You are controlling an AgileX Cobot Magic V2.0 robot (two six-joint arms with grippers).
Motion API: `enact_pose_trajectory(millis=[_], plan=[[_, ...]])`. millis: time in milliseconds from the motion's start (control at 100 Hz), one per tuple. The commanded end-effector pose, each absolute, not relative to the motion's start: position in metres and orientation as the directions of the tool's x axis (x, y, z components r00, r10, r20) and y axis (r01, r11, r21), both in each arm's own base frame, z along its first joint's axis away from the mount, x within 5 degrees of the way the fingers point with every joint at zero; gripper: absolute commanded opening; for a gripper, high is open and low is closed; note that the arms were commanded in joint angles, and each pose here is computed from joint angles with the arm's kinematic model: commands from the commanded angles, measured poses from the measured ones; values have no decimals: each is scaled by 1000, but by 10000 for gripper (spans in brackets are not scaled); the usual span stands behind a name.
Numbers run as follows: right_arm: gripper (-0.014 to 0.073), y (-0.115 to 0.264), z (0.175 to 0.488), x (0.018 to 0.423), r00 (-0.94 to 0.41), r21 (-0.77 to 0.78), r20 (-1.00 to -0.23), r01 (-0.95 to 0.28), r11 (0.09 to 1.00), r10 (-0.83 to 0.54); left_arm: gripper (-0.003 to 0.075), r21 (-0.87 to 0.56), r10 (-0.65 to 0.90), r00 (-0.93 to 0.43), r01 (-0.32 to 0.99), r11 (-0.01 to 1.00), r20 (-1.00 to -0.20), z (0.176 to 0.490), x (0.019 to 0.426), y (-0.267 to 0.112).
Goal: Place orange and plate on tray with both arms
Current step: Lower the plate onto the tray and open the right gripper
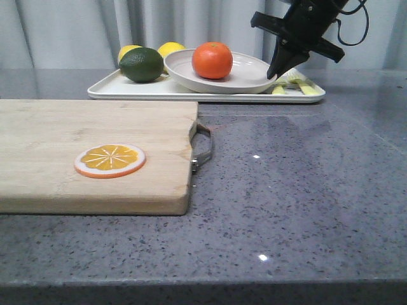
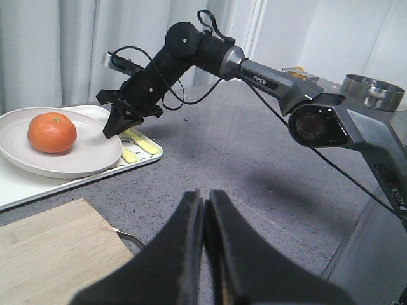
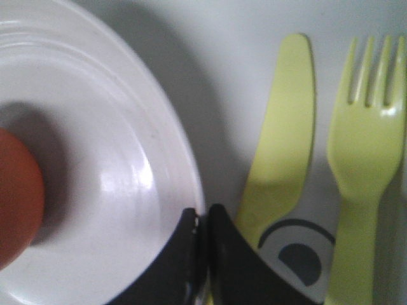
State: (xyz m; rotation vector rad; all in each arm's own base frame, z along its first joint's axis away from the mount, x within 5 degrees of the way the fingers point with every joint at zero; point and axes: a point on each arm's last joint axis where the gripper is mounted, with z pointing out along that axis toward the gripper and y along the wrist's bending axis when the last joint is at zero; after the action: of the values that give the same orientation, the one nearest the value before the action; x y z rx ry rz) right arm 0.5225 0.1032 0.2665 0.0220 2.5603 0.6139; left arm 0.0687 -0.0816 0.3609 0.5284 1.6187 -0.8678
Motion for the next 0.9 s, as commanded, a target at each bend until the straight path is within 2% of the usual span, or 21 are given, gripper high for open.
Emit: enact_pose_trajectory(millis=[0, 190, 430, 560, 740, 890], plan=[[-8, 103, 317, 514, -797, 458, -581, -153, 876, 165, -20, -265, -197, -180, 736, 624, -964, 375, 70, -80], [161, 103, 317, 514, -796, 458, -582, -153, 876, 165, -20, -265, -197, -180, 736, 624, -964, 375, 70, -80], [176, 103, 336, 506, -788, 458, -597, -178, 871, 153, -20, -265, -197, -180, 736, 624, -964, 375, 70, -80], [147, 100, 353, 495, -789, 433, -602, -189, 881, 127, -20, -265, -197, -180, 736, 624, -964, 375, 70, -80], [15, 96, 370, 476, -812, 387, -579, -196, 901, 72, -20, -265, -197, -180, 736, 624, -964, 375, 70, -80], [-40, 96, 393, 462, -783, 312, -621, -204, 928, 37, -20, -265, -197, -180, 736, 624, -964, 375, 70, -80]])
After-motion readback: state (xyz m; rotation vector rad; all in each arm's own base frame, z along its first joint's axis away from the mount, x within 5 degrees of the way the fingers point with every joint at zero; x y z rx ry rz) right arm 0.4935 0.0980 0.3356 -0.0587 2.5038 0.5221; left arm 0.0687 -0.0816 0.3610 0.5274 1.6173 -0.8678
